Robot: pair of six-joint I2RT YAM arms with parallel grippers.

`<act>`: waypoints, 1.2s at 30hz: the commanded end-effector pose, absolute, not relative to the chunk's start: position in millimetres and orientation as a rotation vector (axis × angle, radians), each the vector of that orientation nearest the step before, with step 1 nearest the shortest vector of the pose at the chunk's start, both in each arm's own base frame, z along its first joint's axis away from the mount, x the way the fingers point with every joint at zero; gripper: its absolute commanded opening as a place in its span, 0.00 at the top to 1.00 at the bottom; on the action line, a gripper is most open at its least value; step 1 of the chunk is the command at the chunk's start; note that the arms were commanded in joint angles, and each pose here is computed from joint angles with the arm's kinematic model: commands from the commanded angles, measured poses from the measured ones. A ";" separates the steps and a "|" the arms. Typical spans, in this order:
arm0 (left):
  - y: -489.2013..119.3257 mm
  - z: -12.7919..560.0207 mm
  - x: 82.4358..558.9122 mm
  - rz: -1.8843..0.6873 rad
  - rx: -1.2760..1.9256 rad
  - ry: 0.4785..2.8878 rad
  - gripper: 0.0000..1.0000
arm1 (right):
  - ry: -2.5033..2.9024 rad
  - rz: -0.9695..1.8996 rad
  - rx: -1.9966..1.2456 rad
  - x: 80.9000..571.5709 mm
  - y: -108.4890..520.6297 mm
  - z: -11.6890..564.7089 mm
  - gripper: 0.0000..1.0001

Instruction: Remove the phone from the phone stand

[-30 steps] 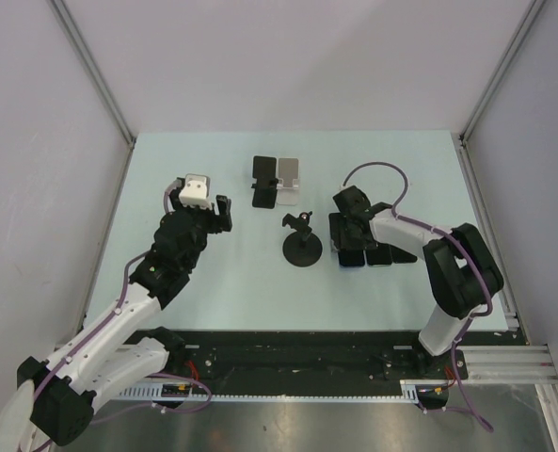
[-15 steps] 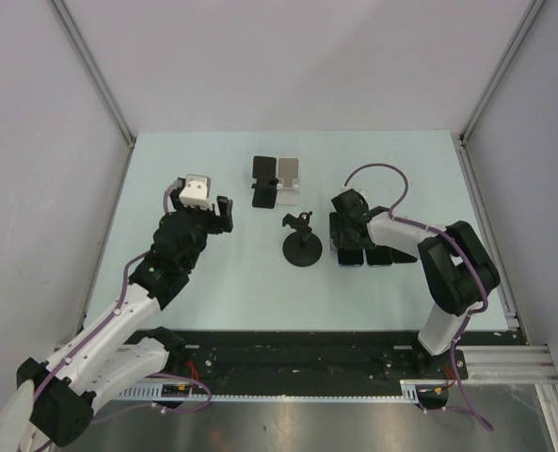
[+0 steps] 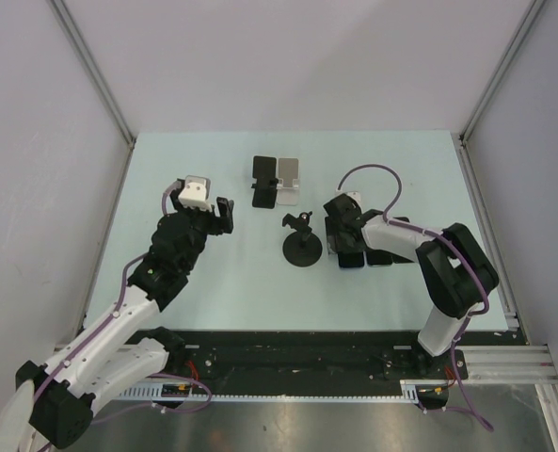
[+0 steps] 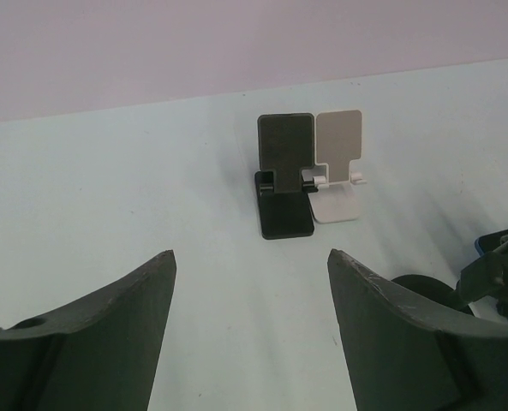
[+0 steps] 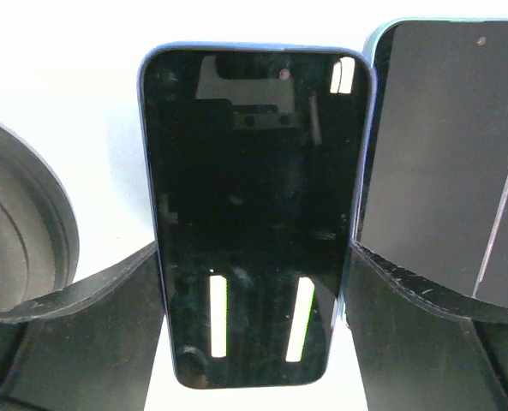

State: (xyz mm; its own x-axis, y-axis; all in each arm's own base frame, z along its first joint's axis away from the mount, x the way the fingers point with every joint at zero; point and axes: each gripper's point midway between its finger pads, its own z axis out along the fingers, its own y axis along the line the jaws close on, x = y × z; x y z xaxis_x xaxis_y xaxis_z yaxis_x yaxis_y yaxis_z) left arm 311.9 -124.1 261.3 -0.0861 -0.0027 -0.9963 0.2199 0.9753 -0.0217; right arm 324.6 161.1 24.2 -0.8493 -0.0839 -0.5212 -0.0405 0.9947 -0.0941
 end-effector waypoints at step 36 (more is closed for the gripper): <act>-125.1 273.9 307.2 -0.227 0.161 1.600 0.23 | 2.460 -0.060 -0.116 338.7 157.9 74.3 0.14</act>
